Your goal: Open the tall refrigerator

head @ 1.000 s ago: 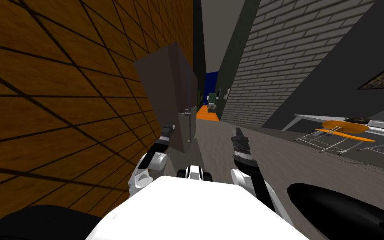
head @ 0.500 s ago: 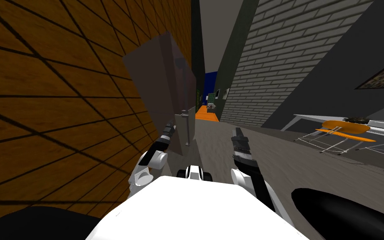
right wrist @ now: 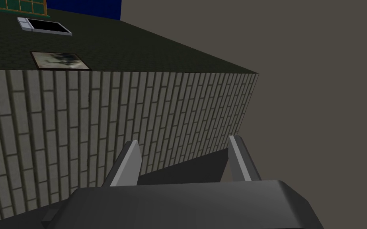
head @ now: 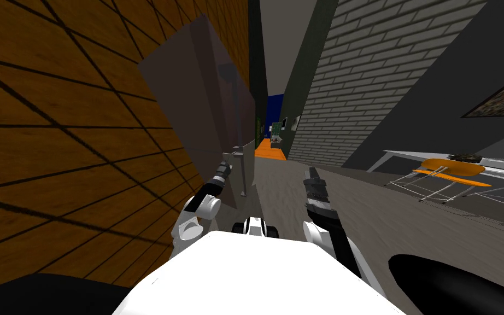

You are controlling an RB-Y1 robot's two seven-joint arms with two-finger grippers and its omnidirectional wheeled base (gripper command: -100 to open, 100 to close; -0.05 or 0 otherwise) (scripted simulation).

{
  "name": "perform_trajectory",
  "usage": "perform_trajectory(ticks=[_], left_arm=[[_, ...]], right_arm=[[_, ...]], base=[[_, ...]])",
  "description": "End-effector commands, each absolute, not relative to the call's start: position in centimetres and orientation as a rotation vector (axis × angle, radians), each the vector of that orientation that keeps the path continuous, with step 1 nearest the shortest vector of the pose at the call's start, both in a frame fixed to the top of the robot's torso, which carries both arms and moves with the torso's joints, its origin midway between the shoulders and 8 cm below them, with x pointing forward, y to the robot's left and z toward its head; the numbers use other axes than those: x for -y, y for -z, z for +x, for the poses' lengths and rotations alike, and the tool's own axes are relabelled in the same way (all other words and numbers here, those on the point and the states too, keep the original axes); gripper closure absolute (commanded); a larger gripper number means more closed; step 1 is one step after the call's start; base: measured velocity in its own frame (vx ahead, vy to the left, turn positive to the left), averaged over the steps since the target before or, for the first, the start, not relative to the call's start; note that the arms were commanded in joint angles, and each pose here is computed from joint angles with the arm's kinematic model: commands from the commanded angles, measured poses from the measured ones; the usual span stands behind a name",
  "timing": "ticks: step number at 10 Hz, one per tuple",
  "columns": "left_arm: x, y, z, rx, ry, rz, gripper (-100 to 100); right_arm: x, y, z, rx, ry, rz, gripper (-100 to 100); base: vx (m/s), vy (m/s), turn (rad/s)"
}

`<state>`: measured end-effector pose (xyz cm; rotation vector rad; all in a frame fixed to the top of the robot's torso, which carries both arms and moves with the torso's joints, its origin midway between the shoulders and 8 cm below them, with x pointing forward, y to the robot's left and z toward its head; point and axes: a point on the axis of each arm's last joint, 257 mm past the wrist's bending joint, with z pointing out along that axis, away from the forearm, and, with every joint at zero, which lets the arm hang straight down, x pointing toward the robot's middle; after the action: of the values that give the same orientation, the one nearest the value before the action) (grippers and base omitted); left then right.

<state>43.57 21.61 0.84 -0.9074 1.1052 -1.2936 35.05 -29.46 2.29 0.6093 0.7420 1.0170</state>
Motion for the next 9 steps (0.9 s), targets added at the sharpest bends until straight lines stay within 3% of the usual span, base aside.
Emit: perform_trajectory(ticks=[1, 9], left_arm=[[-21.29, -0.26, 44.05, -1.133, 1.291, -0.954, -100], [-20.85, -0.66, 43.82, -1.134, 1.314, -1.041, -100]], right_arm=[[29.46, -2.29, 35.05, -0.742, -1.017, 0.609, 0], [29.46, -2.29, 35.05, -0.742, -1.017, 0.609, 0]], base=[[0.126, -0.03, -0.024], [0.104, -0.019, -0.017]])
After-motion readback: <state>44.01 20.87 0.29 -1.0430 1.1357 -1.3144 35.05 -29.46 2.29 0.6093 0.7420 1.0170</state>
